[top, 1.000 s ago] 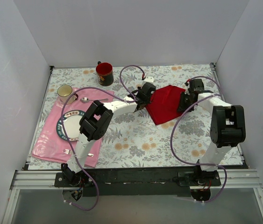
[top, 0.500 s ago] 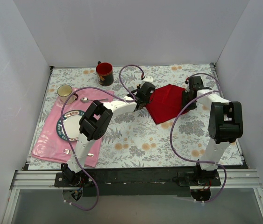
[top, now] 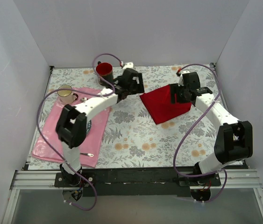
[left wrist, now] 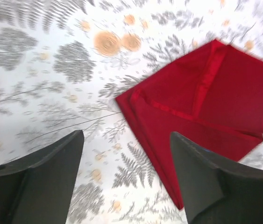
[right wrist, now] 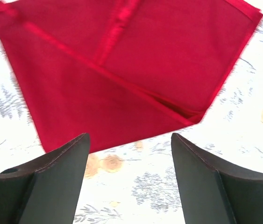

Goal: Fold the napkin, place the utensils inside, and roll it up
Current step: Fold the napkin, then roll the napkin with the utensil

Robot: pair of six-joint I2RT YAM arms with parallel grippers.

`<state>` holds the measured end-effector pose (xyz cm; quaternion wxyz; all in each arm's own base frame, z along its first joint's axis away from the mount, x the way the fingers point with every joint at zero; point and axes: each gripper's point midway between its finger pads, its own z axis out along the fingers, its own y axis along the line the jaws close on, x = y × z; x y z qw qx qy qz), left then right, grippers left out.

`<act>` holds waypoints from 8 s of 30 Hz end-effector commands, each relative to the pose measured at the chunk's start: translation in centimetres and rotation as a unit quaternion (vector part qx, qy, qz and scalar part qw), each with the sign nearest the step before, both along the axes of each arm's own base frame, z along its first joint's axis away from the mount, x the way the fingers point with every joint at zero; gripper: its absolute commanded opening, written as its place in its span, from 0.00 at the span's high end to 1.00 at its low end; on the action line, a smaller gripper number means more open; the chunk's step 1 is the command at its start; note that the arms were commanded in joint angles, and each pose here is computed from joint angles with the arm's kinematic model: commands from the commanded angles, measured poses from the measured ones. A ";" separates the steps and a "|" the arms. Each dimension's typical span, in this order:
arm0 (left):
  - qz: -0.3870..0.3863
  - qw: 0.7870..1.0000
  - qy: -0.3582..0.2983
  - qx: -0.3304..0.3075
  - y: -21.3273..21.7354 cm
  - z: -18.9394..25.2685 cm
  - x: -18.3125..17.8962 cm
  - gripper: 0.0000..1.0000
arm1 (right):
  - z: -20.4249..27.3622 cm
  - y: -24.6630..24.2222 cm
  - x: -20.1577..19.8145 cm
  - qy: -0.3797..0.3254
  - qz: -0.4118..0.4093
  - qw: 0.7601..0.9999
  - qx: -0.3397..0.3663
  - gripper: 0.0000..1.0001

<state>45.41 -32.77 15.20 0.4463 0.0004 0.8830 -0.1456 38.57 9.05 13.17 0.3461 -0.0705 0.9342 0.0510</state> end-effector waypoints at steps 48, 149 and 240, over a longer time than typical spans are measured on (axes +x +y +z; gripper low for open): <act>0.046 0.936 0.204 -0.284 9.0 -0.2 -10.7 0.27 | -9.6 12.8 -3.8 0.042 0.154 0.963 -0.219 0.50; 0.025 0.905 0.267 -0.330 7.0 -3.3 -9.8 0.14 | -13.2 13.0 -0.8 0.108 0.188 0.973 -0.083 0.99; 0.032 0.888 0.302 -0.345 5.6 -5.2 -8.4 0.11 | -16.7 14.1 0.5 0.139 0.187 0.965 -0.117 0.83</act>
